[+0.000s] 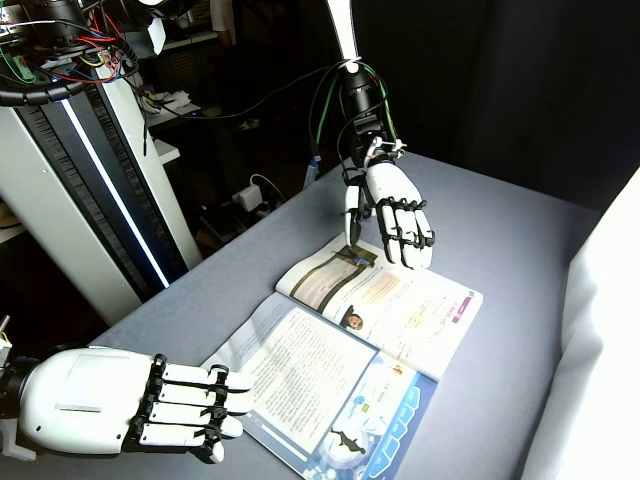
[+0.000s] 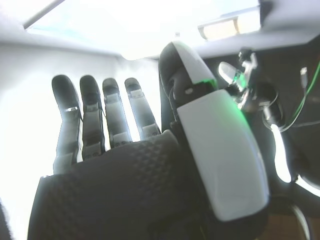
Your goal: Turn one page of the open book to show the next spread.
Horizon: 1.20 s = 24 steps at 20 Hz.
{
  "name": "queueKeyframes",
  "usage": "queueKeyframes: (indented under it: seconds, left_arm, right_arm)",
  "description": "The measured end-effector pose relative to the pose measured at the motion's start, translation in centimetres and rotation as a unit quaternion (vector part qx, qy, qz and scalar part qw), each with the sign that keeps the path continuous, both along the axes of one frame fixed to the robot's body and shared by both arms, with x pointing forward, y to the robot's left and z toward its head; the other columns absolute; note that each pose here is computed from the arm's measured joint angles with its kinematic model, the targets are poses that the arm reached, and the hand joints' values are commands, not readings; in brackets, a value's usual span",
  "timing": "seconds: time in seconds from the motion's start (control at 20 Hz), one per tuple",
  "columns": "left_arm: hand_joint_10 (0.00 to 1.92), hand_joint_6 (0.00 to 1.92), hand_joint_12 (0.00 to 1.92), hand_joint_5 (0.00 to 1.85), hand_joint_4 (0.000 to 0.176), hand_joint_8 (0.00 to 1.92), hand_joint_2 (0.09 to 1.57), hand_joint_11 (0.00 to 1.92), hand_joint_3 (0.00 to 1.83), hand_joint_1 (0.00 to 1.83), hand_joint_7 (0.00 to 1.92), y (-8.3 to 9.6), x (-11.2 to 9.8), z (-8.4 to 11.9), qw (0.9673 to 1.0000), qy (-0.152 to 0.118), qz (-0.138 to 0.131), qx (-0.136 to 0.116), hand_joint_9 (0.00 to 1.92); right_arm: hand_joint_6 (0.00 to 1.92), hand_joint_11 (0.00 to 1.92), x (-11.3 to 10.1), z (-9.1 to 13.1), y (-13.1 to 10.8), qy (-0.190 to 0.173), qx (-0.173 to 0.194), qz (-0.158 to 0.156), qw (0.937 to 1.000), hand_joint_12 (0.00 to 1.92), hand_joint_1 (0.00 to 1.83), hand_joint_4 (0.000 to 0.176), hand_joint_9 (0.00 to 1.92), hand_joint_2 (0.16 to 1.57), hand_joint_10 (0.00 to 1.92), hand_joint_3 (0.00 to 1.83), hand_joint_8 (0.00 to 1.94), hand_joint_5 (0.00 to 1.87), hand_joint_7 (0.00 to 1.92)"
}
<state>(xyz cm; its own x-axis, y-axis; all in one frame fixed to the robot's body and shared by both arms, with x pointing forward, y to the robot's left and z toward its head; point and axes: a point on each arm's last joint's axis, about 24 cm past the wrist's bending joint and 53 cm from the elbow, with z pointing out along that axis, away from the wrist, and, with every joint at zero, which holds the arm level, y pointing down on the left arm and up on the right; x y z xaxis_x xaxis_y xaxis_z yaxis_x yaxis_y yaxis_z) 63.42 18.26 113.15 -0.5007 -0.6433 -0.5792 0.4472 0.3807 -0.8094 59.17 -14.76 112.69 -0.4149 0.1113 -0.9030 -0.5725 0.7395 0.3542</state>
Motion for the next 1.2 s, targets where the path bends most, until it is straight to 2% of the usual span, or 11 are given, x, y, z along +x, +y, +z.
queueKeyframes:
  seconds: [0.1,0.15,0.25,0.35,0.4,0.45,0.5,0.9,0.95,1.15,1.2]
  left_arm:
    - [0.0,0.01,0.0,0.02,0.038,0.0,1.3,0.0,0.02,0.13,0.0,0.1,0.0,0.0,1.0,0.0,0.002,0.001,0.0]
    - [0.0,0.0,0.0,0.01,0.045,0.0,1.3,0.0,0.01,0.13,0.0,0.3,0.0,0.0,1.0,0.001,0.003,0.003,0.0]
    - [0.0,0.0,0.0,0.01,0.036,0.0,1.3,0.0,0.01,0.11,0.0,1.0,0.0,-0.1,0.9999,0.005,0.01,0.01,0.0]
    - [0.0,0.0,0.0,0.0,0.055,0.0,1.3,0.0,0.01,0.13,0.0,1.8,-0.2,0.0,0.9998,0.004,0.018,0.013,0.0]
    - [0.0,0.01,0.0,0.02,0.018,0.0,1.3,0.0,0.0,0.22,0.0,2.2,-0.1,0.0,0.9996,0.006,0.025,0.011,0.0]
    - [0.0,0.01,0.0,0.03,0.004,0.0,1.31,0.0,0.0,0.27,0.0,2.5,-0.1,0.2,0.9995,0.004,0.028,0.013,0.0]
    - [0.0,0.01,0.0,0.04,0.0,0.0,1.31,0.0,0.0,0.28,0.0,2.6,0.0,0.3,0.9995,0.003,0.029,0.012,0.0]
    - [0.0,0.0,0.0,0.02,0.005,0.0,1.31,0.0,0.0,0.27,0.0,4.1,-0.7,1.4,0.9987,-0.012,0.05,0.006,0.0]
    - [0.0,0.0,0.0,0.01,0.017,0.0,1.31,0.0,0.0,0.26,0.0,4.3,-0.8,1.6,0.9985,-0.017,0.053,0.003,0.0]
    - [0.0,0.0,0.0,0.0,0.021,0.0,1.32,0.0,0.0,0.25,0.0,5.0,-0.8,1.7,0.9977,-0.018,0.065,0.001,0.0]
    - [0.0,0.01,0.0,0.01,0.016,0.0,1.32,0.0,0.0,0.25,0.0,5.1,-1.0,1.6,0.9978,-0.017,0.065,0.002,0.0]
  right_arm:
    - [0.0,0.0,-0.2,-0.4,0.1,0.004,-0.01,0.006,0.9999,0.0,0.02,0.0,0.0,1.25,0.0,0.02,0.0,0.0,0.0]
    - [0.0,0.0,-0.3,-0.7,0.2,0.008,-0.017,0.009,0.9998,0.0,0.0,0.0,0.0,1.24,0.0,0.01,0.0,0.0,0.0]
    - [0.0,0.0,-0.2,-0.9,0.6,0.011,-0.025,0.02,0.9994,0.0,0.0,0.0,0.0,1.22,0.0,0.01,0.0,0.0,0.0]
    - [0.0,0.0,-0.1,-1.5,1.3,0.022,-0.03,0.031,0.9988,0.0,0.0,0.0,0.0,1.22,0.0,0.0,0.0,0.0,0.0]
    - [0.0,0.0,-0.3,-2.1,1.8,0.031,-0.036,0.039,0.9981,0.0,0.0,0.0,0.0,1.23,0.0,0.01,0.0,0.0,0.0]
    - [0.0,0.0,-0.6,-2.9,2.3,0.036,-0.048,0.049,0.997,0.0,0.0,0.0,0.0,1.23,0.0,0.01,0.0,0.0,0.0]
    - [0.0,0.0,-0.7,-3.0,2.6,0.038,-0.05,0.052,0.9967,0.0,0.0,0.0,0.0,1.22,0.0,0.0,0.0,0.0,0.0]
    - [0.0,0.0,-0.2,-6.3,4.0,0.091,-0.058,0.068,0.9918,0.0,0.0,0.0,0.0,1.18,0.0,0.0,0.0,0.0,0.0]
    - [0.0,0.0,-0.2,-6.6,4.2,0.094,-0.058,0.07,0.9914,0.0,0.0,0.0,0.0,1.19,0.0,0.0,0.0,0.0,0.0]
    - [0.0,0.0,0.1,-6.9,4.6,0.099,-0.054,0.077,0.9906,0.0,0.0,0.0,0.0,1.18,0.0,0.0,0.0,0.0,0.0]
    - [0.0,0.0,0.2,-7.0,5.1,0.101,-0.051,0.082,0.9902,0.0,0.0,0.0,0.0,1.18,0.0,0.0,0.0,0.0,0.0]
